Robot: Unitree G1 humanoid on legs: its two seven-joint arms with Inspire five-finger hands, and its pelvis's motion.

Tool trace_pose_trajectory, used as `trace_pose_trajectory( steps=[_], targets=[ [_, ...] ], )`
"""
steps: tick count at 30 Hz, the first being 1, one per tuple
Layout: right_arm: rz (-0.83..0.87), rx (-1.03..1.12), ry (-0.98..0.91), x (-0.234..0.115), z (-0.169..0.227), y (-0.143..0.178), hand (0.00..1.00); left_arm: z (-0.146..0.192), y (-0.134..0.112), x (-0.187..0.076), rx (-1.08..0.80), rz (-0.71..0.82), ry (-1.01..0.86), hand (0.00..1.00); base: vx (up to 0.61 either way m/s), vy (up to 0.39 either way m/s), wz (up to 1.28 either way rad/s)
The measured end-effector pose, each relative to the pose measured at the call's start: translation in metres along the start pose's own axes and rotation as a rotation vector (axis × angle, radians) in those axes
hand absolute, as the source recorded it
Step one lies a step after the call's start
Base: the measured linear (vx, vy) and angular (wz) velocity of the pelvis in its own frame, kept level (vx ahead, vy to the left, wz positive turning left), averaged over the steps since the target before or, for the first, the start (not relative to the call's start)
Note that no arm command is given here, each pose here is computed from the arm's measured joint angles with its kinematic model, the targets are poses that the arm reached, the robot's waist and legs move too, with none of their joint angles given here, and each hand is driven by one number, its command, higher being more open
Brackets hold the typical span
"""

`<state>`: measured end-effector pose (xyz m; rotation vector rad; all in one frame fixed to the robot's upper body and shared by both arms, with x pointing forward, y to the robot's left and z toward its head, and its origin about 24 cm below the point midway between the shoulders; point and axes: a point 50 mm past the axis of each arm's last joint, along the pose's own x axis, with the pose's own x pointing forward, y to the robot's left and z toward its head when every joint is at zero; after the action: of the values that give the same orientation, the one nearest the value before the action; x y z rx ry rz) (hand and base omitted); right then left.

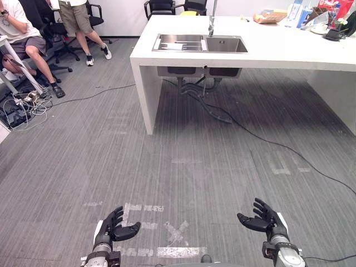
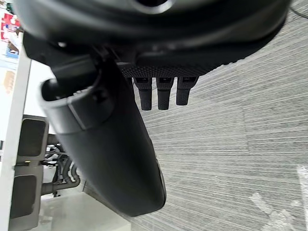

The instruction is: Walk over to the sink, pick up the cup, carry it to the dishwasher, place the cup inside the dishwasher, then close the dishwasher door

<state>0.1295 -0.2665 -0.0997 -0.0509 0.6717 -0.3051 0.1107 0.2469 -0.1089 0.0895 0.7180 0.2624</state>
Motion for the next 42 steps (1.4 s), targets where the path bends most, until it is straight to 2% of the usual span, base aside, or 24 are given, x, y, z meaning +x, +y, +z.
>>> trace_pose_trajectory(
  steps=[22, 29, 32, 35, 42],
  targets=[
    [-0.053, 0.035, 0.007, 0.000, 0.000, -0.005, 0.90, 0.000, -0.014, -0.001, -0.088, -0.014, -0.006, 0.90, 0.00, 0.000, 0.00],
    [-0.056, 0.042, -0.030, 0.008, 0.013, -0.002, 0.90, 0.016, -0.017, 0.000, -0.137, -0.007, -0.078, 0.90, 0.04, 0.003, -0.19],
    [-0.068, 0.045, -0.035, 0.009, 0.015, -0.003, 0.90, 0.024, -0.028, -0.002, -0.179, -0.023, -0.109, 0.90, 0.15, 0.056, -0.14],
    [-0.061, 0.044, -0.045, 0.010, 0.018, -0.001, 0.90, 0.030, -0.038, -0.001, -0.175, -0.063, -0.131, 0.90, 0.25, 0.079, -0.04],
    [-0.059, 0.021, -0.030, 0.008, 0.016, -0.006, 0.90, 0.051, -0.044, 0.009, -0.170, -0.075, -0.189, 0.90, 0.46, -0.044, 0.34]
  ],
)
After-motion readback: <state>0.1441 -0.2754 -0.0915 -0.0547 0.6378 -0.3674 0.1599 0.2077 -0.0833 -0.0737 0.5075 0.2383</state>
